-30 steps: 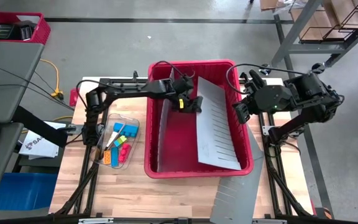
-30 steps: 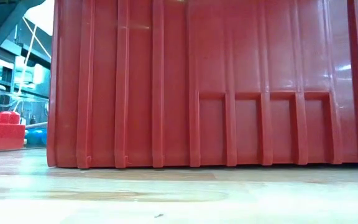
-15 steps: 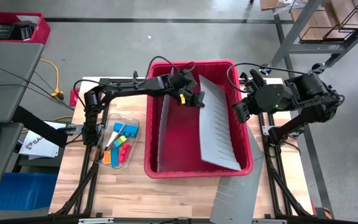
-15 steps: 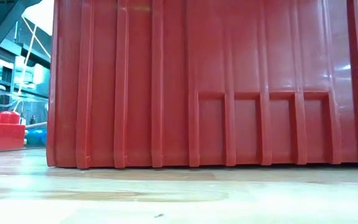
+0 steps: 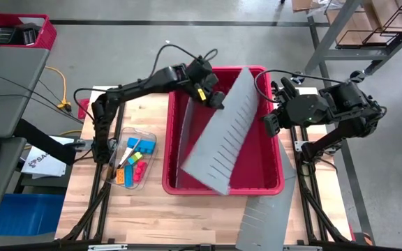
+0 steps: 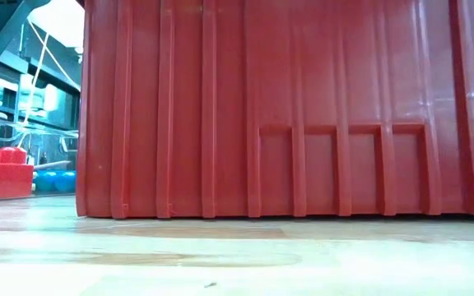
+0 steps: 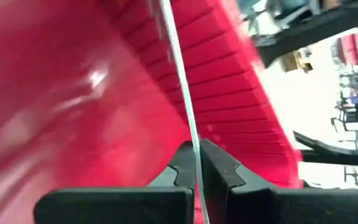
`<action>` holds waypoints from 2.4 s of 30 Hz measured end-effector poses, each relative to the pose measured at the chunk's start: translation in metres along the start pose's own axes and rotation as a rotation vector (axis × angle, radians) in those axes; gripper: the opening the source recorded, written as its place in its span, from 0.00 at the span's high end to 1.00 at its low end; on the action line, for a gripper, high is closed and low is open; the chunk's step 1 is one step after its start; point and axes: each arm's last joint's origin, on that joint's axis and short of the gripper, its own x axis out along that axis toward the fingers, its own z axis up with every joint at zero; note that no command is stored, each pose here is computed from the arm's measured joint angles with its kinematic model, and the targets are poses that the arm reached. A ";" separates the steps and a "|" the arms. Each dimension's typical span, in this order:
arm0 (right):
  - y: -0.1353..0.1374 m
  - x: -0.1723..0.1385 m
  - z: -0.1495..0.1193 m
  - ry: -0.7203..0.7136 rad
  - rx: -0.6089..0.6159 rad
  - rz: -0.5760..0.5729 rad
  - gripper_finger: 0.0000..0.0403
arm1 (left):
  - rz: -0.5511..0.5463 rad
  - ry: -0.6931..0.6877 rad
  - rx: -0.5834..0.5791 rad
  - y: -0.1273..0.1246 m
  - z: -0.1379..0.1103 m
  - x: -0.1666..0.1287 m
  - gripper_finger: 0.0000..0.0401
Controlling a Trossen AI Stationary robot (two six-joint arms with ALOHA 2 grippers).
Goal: Sort Items/Unsort Items
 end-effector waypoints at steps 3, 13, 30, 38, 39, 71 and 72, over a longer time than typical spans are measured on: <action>-0.001 0.000 0.000 -0.008 -0.005 -0.017 0.99 | -0.014 -0.011 0.042 -0.017 0.001 -0.016 1.00; -0.008 0.005 0.010 -0.134 -0.018 -0.125 1.00 | -0.051 -0.148 -0.042 -0.052 0.008 -0.044 1.00; -0.014 0.005 0.016 -0.220 -0.114 -0.206 1.00 | 0.008 -0.221 -0.070 -0.057 0.007 -0.118 1.00; -0.038 0.050 0.021 -0.307 -0.003 -0.488 1.00 | -0.139 -0.231 -0.136 -0.076 0.002 -0.132 1.00; -0.041 0.052 0.021 -0.311 0.007 -0.499 1.00 | -0.139 -0.217 -0.137 -0.077 0.000 -0.131 1.00; -0.083 0.095 0.013 -0.323 0.047 -0.142 1.00 | 0.016 -0.502 -0.131 -0.119 -0.023 -0.046 1.00; -0.083 0.096 0.014 -0.320 0.052 -0.133 1.00 | 0.025 -0.508 -0.132 -0.118 -0.022 -0.044 1.00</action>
